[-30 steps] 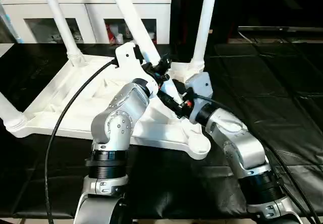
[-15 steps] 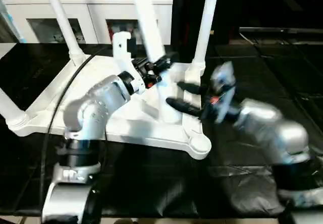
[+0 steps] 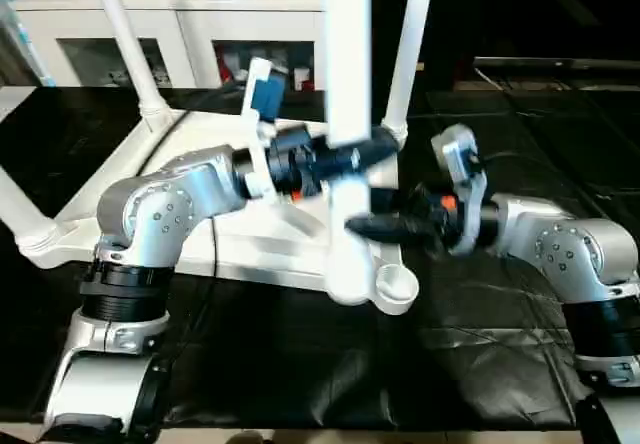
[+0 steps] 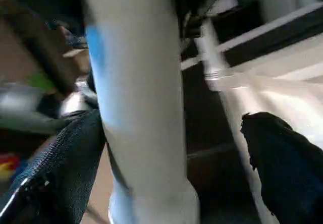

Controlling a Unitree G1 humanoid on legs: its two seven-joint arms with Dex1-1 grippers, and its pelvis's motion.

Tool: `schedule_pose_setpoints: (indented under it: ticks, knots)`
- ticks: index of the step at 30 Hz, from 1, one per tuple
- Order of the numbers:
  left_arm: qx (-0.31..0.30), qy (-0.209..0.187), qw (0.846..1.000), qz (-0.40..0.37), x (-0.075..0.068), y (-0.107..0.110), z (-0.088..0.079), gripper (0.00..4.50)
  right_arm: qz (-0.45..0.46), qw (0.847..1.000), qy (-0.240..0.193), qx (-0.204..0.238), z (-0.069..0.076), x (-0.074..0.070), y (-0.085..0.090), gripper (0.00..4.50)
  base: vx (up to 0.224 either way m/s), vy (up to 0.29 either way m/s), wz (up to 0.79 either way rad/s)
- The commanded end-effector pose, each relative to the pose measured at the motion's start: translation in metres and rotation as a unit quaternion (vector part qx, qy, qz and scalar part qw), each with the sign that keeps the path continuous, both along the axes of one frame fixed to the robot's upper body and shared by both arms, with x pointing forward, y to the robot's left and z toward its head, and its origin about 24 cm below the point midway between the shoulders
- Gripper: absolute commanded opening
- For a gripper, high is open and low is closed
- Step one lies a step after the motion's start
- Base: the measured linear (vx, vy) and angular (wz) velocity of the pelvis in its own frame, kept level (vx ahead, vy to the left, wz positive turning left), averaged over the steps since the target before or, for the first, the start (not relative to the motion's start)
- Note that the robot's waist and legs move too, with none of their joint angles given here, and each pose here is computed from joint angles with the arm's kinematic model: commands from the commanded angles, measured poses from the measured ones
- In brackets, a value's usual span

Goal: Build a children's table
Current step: Pick table leg

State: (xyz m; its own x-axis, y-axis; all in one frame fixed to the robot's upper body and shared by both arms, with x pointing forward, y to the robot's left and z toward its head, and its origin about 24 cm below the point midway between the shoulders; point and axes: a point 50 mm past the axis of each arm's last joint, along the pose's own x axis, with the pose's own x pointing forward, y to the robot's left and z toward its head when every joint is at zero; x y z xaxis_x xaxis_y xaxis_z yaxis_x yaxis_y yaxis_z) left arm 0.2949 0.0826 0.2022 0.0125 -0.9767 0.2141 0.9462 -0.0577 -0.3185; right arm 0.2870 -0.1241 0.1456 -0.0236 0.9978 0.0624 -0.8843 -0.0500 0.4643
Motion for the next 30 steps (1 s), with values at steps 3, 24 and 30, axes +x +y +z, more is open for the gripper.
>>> schedule_pose_setpoints:
  ticks: [3, 24, 30]
  knots:
    - [-0.010, -0.021, 1.000, -0.005, 0.003, -0.007, 0.012, 1.90, 0.044, 0.999, -0.008, -0.001, 0.002, -0.007, 0.009, 4.14, 0.000, 0.000, 0.00]
    - [-0.028, -0.023, 0.999, 0.012, 0.005, -0.011, 0.010, 1.90, 0.037, 0.999, 0.009, 0.010, -0.009, -0.015, 0.013, 2.35, 0.000, 0.000, 0.00]
    - [-0.035, -0.023, 0.999, 0.028, 0.006, -0.010, 0.009, 1.90, 0.022, 1.000, 0.009, 0.007, -0.010, -0.014, 0.014, 2.12, 0.000, 0.000, 0.00]
